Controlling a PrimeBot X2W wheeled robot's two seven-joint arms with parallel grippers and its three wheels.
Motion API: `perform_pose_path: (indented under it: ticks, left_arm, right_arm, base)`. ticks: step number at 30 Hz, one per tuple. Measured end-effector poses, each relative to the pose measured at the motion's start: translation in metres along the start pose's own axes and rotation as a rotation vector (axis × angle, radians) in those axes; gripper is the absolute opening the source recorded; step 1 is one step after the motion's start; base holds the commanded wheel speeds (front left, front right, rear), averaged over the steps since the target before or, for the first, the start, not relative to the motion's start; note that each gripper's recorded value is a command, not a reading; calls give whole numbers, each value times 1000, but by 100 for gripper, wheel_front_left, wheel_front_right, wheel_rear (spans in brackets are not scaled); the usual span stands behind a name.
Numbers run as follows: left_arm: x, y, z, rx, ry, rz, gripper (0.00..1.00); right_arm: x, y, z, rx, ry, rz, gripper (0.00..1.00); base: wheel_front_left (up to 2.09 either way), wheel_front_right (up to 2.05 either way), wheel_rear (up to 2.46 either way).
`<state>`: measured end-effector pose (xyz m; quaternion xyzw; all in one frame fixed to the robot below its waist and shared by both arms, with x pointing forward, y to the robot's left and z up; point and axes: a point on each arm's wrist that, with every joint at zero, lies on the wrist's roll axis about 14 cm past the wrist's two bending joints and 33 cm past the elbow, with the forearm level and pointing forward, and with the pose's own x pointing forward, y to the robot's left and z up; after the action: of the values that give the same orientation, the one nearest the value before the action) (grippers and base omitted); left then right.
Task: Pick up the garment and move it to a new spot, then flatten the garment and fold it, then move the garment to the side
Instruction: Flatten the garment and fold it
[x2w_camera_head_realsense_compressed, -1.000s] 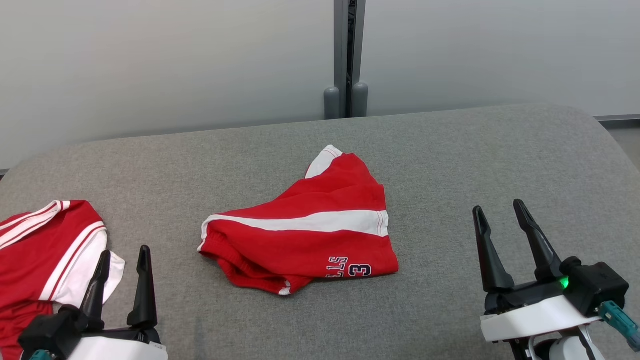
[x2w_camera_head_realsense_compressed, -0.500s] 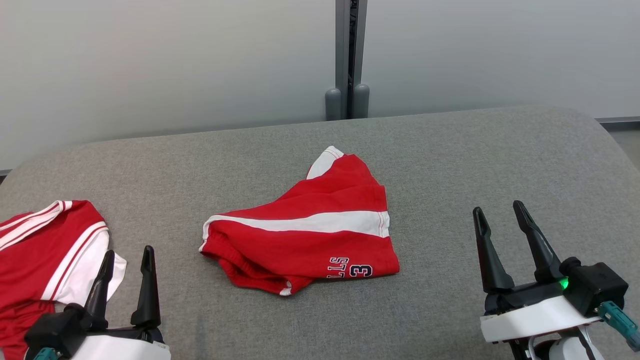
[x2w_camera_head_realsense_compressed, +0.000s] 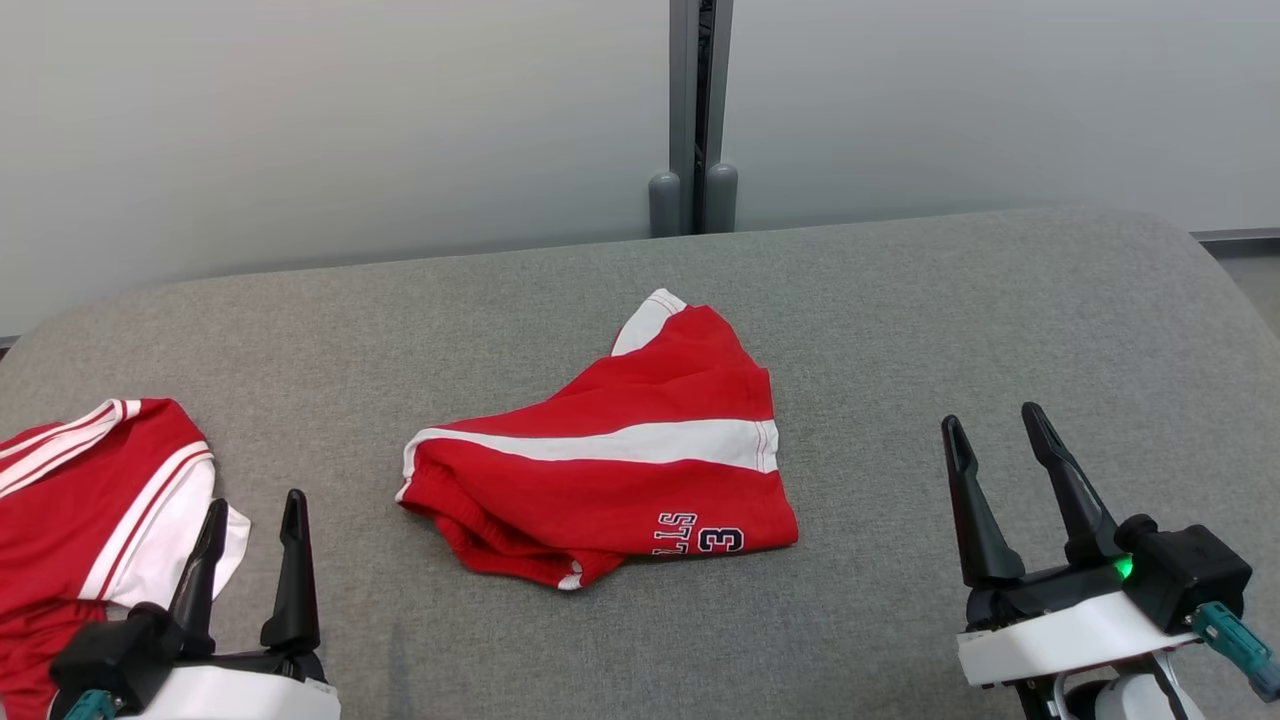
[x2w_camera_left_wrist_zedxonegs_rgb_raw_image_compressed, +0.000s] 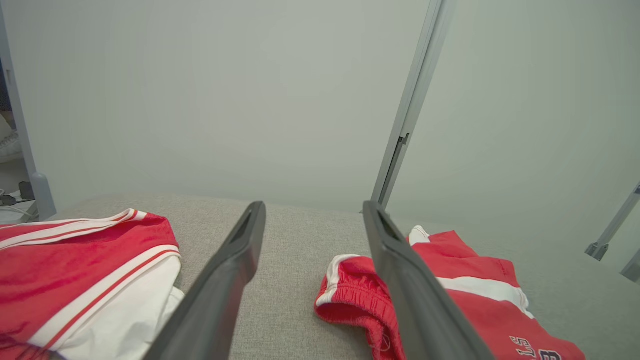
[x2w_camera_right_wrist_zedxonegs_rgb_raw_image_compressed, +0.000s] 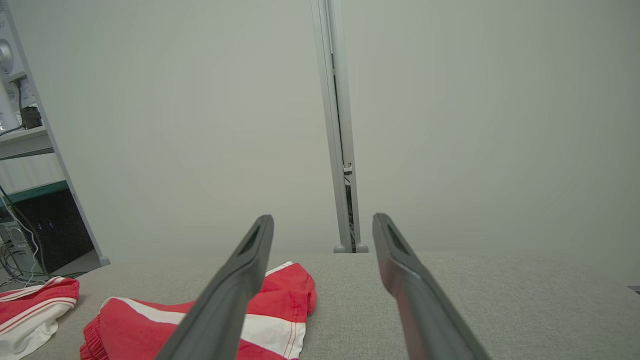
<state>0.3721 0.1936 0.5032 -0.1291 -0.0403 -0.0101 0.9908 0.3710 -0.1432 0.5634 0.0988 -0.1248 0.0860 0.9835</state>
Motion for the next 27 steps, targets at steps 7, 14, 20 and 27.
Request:
perform_pose_path:
  ticks: [7, 14, 20, 27]
  left_arm:
    - [4, -11, -11, -28, 36, -31, 100]
    - [22, -28, -38, -338, 225, -42, 100]
    - [24, -28, -75, -525, 474, -31, 100]
    - [31, -40, -94, -729, 619, -41, 100]
  right_arm:
    - [1, 0, -2, 1, 5, -1, 100]
    - [7, -1, -5, 0, 9, 3, 100]
    - [8, -3, -7, -2, 15, -2, 100]
    - [8, -10, -9, -7, 23, -22, 100]
  base:
    - [0, 0, 0]
    - [0, 0, 0]
    - [0, 0, 0]
    - [0, 0, 0]
